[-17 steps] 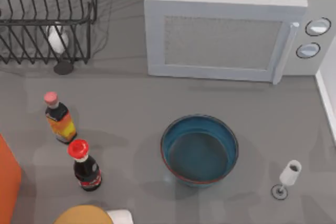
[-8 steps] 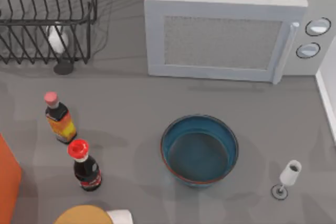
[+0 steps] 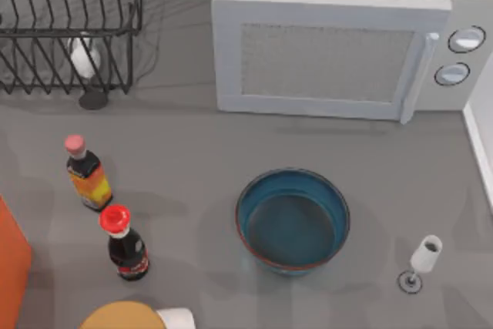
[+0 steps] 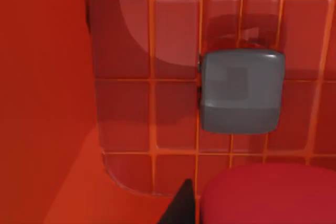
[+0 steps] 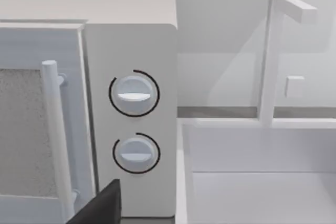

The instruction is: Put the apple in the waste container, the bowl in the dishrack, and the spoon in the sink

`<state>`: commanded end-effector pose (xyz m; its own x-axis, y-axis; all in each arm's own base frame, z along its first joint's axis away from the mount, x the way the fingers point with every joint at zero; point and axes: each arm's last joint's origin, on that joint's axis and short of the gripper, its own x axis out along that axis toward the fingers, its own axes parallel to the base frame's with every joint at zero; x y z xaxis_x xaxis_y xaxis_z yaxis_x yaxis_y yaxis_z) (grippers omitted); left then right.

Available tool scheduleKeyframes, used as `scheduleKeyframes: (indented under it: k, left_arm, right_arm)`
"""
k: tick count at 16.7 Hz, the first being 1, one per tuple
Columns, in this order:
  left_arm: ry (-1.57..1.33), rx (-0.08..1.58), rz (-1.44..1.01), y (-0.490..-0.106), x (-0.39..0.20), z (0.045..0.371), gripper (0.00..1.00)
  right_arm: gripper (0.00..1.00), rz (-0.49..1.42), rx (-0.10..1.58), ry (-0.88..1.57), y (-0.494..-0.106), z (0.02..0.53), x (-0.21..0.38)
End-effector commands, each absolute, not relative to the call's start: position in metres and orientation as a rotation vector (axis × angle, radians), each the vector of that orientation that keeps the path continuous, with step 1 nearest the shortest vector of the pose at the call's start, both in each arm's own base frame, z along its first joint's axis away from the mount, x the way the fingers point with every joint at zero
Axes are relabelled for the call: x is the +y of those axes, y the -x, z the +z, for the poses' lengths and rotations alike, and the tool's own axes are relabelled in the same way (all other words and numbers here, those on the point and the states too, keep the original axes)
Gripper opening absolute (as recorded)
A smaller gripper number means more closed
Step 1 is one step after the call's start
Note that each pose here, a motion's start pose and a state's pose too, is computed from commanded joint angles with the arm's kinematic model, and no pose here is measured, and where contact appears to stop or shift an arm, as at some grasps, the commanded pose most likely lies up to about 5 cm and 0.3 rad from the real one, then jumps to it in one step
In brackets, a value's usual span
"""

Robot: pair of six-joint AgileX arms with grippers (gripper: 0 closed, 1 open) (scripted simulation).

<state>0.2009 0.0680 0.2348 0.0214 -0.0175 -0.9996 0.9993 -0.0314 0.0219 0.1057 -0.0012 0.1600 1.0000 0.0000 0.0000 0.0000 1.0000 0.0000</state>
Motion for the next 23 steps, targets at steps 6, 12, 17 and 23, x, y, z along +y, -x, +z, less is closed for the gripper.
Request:
scheduleKeyframes:
  k: [6,12,17,23]
  left_arm:
    - [-1.225,1.169,-1.232,-0.199,0.068,0.204,0.0]
    - [-1.225,1.169,-1.232,-0.199,0.068,0.204,0.3]
    - [-1.225,1.169,-1.232,-0.199,0.068,0.204,0.68]
    - [-1.225,1.169,-1.232,-0.199,0.068,0.204,1.0]
  right_arm:
    - [1.0,0.0,0.0,0.0,-0.106,0.16,-0.001]
    - [1.0,0.0,0.0,0.0,-0.106,0.16,-0.001]
    - [1.0,0.0,0.0,0.0,-0.106,0.16,-0.001]
    - [1.0,0.0,0.0,0.0,-0.106,0.16,-0.001]
